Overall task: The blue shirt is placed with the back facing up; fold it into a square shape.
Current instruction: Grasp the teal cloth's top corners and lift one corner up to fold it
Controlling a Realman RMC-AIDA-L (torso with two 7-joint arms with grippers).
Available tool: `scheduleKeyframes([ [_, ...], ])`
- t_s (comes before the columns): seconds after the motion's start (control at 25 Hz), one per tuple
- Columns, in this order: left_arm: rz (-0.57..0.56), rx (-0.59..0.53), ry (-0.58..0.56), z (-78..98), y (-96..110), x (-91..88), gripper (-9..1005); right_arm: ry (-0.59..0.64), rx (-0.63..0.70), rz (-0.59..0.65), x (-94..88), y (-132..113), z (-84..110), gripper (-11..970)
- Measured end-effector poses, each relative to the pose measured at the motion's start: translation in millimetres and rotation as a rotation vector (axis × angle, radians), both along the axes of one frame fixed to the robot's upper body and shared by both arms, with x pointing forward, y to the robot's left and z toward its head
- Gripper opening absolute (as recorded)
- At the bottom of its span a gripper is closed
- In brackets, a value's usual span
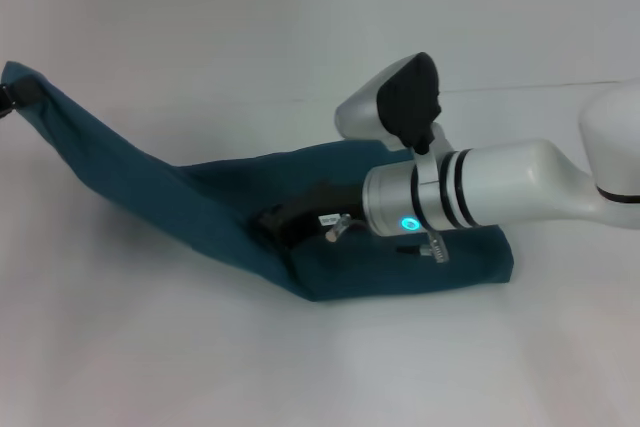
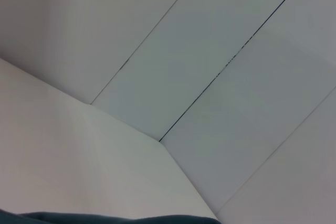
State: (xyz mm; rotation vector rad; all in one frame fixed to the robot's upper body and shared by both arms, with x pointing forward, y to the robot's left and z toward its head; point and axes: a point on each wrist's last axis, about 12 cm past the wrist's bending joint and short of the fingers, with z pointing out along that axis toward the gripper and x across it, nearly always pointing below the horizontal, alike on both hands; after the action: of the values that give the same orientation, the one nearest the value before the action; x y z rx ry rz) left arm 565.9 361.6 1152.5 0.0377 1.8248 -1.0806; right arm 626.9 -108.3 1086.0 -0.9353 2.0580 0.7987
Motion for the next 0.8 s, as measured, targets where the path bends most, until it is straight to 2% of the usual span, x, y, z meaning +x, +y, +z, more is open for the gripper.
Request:
scheduleKeyframes([
  [0.28, -0.012, -0.002, -0.012, 3.6, -3.5, 4.0, 35, 0.025, 0.023, 0.089, -7.9, 15.6, 5.2, -2],
  [0.48, -0.040, -0.010, -0.024, 7.5, -9.7, 8.1, 35, 0.041, 0.041, 0.102, -9.7, 18.2, 7.1, -2],
  [0.64, -0.066, -0.029, -0.051, 11.5, -15.3, 9.7, 34, 0.033, 0.050, 0.038, -6.5, 5.4, 3.3, -1],
  [0.8, -0.099, -0.063, -0.070, 12.6, -25.9, 11.8, 34, -0.010, 0.099, -0.068, -3.1, -23.5, 5.0, -1],
])
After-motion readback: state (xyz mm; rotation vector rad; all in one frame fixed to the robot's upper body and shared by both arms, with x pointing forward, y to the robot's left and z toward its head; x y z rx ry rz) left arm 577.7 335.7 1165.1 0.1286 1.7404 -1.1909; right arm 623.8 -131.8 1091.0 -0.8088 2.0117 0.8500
